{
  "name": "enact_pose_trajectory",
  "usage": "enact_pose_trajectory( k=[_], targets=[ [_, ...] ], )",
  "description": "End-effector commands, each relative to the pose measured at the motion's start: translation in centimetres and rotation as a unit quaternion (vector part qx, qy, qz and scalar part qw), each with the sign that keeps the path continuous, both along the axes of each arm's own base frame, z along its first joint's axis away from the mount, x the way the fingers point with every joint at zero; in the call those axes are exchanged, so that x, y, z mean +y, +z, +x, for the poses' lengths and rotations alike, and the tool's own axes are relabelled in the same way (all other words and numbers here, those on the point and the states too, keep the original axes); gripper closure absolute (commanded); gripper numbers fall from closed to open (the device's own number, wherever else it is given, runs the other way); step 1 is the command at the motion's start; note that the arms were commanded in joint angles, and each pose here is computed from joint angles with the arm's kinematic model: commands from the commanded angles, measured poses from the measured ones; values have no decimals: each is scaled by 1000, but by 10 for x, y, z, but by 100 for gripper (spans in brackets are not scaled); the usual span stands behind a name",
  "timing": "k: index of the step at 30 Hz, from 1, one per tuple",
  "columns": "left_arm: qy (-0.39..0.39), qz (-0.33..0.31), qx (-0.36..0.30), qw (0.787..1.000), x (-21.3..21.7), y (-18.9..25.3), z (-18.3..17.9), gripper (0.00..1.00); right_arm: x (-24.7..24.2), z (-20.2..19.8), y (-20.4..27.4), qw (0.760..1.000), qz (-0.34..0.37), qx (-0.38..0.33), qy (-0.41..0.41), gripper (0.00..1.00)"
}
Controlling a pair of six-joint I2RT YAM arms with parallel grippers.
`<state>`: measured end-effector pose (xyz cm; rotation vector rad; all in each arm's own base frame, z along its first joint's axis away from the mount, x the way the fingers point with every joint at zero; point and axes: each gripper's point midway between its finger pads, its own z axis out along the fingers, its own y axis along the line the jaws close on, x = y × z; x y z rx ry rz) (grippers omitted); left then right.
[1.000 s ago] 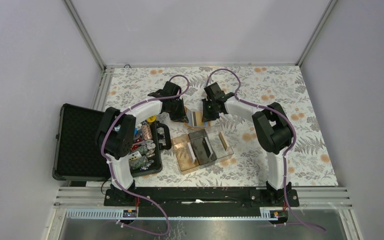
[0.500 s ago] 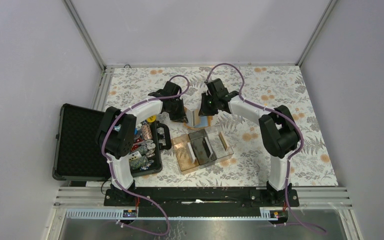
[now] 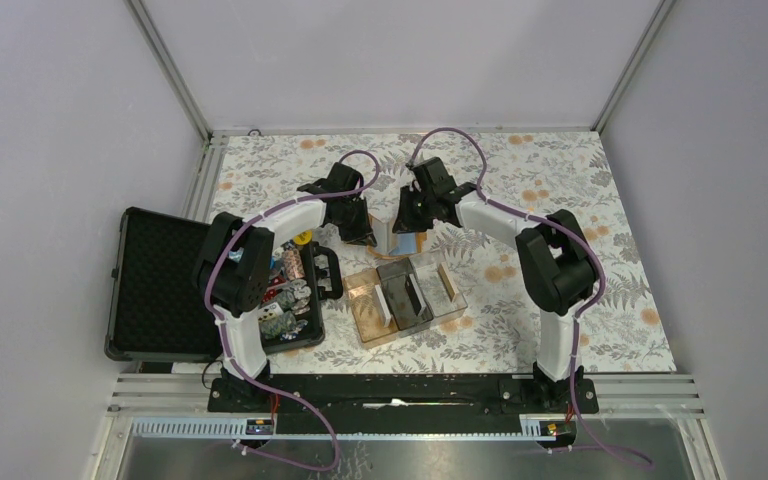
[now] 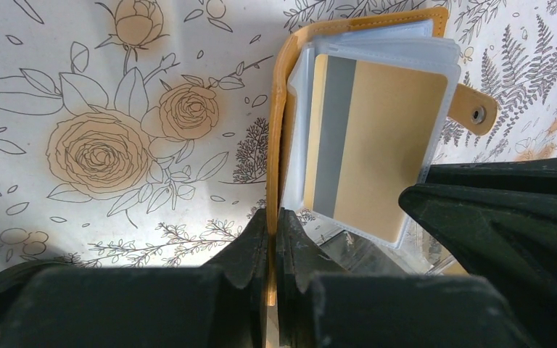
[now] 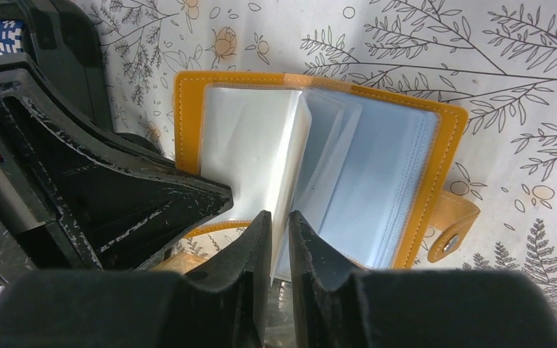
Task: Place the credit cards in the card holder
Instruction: Turn over the card slot in the card holder.
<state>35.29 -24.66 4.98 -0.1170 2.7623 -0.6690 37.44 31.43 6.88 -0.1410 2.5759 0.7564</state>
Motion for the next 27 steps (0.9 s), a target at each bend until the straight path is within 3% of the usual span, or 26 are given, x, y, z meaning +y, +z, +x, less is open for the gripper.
enact_pose_trajectory(
  k=[1, 11, 17, 27],
  targets=[
    [-5, -14, -17, 1000, -9, 10, 10, 100, 9, 3, 7, 1000, 22, -6, 9, 78],
    [-12, -32, -21, 999, -15, 15, 11, 100, 21, 2, 4, 999, 26, -2, 21, 77],
    [-8, -27, -40, 999, -8, 26, 17, 84, 26, 2, 7, 999, 26, -8, 23, 76],
    [-10, -31, -54, 998, -4, 39, 19, 67, 33, 3, 16, 999, 30, -17, 27, 67]
  ],
)
